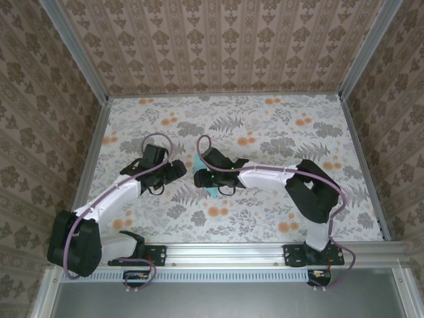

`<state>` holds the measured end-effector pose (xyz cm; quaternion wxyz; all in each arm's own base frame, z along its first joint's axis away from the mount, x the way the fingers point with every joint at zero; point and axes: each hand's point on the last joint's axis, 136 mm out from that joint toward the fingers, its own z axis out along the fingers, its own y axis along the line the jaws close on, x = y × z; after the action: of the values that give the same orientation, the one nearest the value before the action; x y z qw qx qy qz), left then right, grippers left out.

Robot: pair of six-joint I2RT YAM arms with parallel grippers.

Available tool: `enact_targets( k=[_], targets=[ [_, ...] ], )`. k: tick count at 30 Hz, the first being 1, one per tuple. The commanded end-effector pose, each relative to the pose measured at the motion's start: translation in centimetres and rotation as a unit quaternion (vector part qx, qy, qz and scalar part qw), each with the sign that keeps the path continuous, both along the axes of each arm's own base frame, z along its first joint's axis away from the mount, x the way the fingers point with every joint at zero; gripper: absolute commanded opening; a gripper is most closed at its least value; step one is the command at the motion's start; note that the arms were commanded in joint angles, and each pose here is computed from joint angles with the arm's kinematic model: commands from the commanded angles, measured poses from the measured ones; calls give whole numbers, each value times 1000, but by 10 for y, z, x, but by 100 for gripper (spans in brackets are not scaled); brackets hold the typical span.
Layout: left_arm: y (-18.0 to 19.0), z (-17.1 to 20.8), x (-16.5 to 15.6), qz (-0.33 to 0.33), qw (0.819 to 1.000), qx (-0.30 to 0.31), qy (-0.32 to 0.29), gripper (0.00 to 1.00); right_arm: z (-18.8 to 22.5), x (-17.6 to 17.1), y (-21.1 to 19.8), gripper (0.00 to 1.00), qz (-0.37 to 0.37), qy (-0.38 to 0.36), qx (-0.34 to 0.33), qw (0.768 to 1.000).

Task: Fold a paper plane with a square sheet of paper (pick it up from the middle)
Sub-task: Move the paper to the center of the table, then fold the wing for the fifth time at the center of the table.

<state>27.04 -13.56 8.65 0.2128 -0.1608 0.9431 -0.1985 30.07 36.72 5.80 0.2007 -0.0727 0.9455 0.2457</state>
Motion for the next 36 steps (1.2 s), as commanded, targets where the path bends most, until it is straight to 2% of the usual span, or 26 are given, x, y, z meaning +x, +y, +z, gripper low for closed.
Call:
enact_targets(
  k=[1, 5, 10, 15, 20, 23, 27, 29, 32, 36],
  targets=[
    [1, 1, -3, 8, 1000, -26, 0, 84, -13, 3, -7, 47, -2, 12, -37, 999],
    [2, 1, -4, 6, 999, -35, 1, 85, -35, -5, -18, 47, 32, 32, -84, 995],
    [-2, 2, -4, -4, 999, -46, 1, 85, -51, -23, -47, 47, 121, 50, -131, 983],
    [-7, 1, -4, -16, 998, -55, 1, 86, -55, -51, -77, 47, 214, 92, -114, 966],
    [-13, 2, -3, -28, 997, -68, -1, 86, -32, -60, -89, 46, 253, 75, -104, 959],
    [-18, 2, -3, -34, 996, -78, 1, 86, -10, -42, -89, 47, 198, 35, -97, 975],
    [-31, 2, -4, -47, 994, -94, 1, 87, 14, -20, -88, 48, 60, 1, -37, 998],
    [-39, 1, -4, -53, 993, -102, 1, 87, 18, -14, -89, 49, -11, -2, -3, 1000],
    [-53, 1, -3, -66, 991, -113, 2, 87, 12, -11, -92, 49, -69, 1, 25, 997],
    [-72, -1, -4, -80, 989, -127, 6, 87, -3, -8, -93, 47, -95, 19, 22, 995]
  ],
)
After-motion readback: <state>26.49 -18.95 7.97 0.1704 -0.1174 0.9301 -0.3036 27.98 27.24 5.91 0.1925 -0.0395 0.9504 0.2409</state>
